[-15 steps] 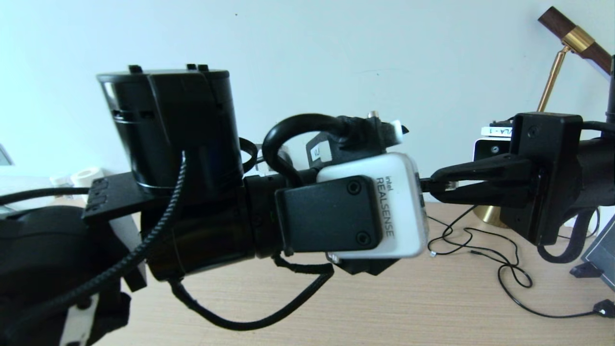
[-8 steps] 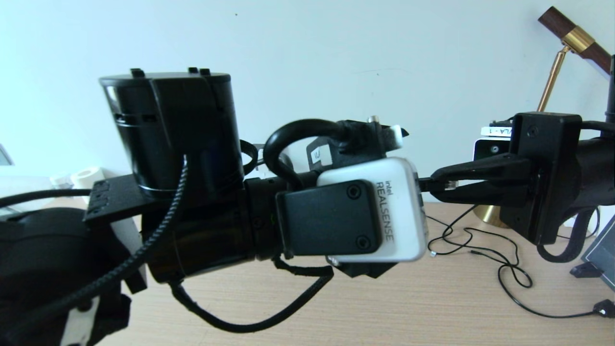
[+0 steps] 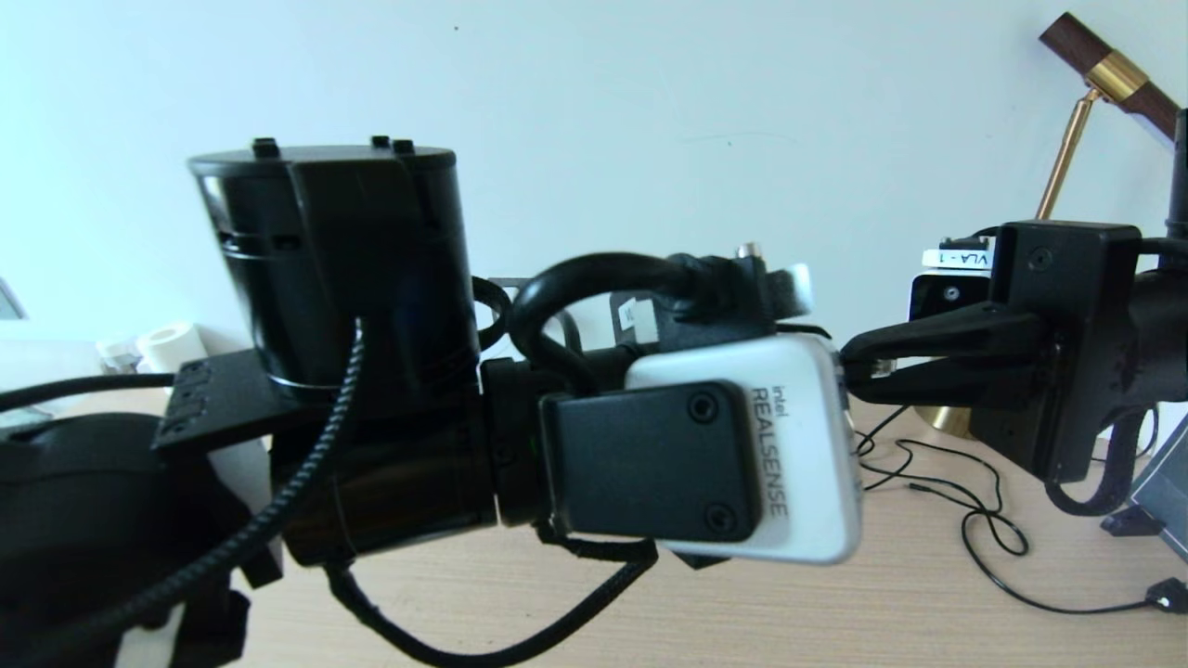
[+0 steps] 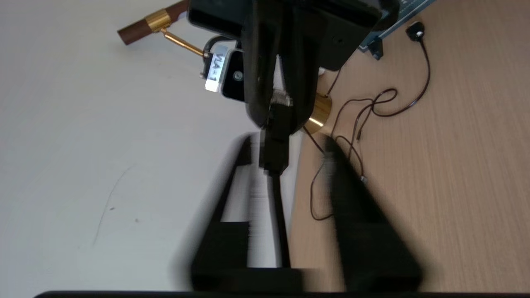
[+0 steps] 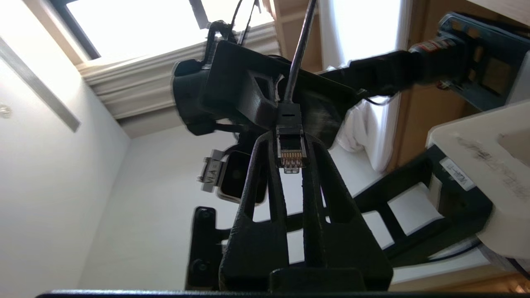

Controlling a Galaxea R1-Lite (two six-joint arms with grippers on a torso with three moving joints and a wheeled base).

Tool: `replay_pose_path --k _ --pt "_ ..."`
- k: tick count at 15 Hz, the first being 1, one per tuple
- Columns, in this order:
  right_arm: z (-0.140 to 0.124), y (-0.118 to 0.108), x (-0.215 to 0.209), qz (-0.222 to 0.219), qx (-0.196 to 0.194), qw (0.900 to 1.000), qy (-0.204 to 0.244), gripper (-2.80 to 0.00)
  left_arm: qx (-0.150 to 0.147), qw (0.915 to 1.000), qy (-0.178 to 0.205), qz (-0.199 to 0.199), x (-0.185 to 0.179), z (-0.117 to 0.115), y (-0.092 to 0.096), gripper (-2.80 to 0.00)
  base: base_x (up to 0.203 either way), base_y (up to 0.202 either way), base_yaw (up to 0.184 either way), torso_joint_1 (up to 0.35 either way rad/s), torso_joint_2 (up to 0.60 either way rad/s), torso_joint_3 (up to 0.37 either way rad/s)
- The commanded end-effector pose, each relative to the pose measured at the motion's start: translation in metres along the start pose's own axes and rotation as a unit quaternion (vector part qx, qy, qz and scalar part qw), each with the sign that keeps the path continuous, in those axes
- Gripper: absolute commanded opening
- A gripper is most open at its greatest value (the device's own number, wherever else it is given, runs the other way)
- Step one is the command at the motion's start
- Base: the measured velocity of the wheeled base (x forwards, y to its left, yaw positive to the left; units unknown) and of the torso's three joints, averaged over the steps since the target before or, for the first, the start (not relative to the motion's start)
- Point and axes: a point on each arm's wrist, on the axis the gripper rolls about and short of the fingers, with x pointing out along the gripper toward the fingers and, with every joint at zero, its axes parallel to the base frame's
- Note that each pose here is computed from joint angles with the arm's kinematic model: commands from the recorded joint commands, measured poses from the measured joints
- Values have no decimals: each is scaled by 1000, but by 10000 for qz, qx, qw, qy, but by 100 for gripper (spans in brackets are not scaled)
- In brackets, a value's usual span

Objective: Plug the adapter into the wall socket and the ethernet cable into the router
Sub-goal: Hand it to the other hand

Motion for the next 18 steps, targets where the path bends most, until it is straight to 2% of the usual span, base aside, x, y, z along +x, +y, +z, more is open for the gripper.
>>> replay_pose_path --k 1,9,10,11,13,15,16,17,18 --pt "2 -1 1 -9 73 10000 43 -280 43 9999 -91 8 1 4 -1 -280 0 0 0 0 0 0" --pt "5 -3 2 -21 76 10000 44 -280 38 9999 -146 26 2 6 -3 -280 0 0 0 0 0 0" --pt "4 -2 1 -17 78 10000 37 -49 28 9999 -145 9 2 6 -4 -280 0 0 0 0 0 0" --pt "5 -2 2 -21 86 10000 29 0 15 9999 -128 -5 1 5 -5 -280 0 0 0 0 0 0" --pt "3 -4 1 -22 46 10000 14 0 -74 9999 -65 -85 -5 3 -10 -280 0 0 0 0 0 0" --pt "-3 -4 -2 -12 -166 9999 -35 0 -525 9986 88 -76 -16 1 -14 -280 0 0 0 0 0 0" --pt "-7 -5 -4 -19 -345 9993 -149 0 -821 9964 191 19 -20 1 -12 -280 0 0 0 0 0 0" --pt "-14 -6 -8 -42 -571 9974 -437 0 -1287 9912 290 131 -24 0 -10 -280 0 0 0 0 0 0" --pt "-23 -7 -12 -88 -871 9925 -857 0 -1879 9810 389 280 -30 1 -8 -280 0 0 0 0 0 0"
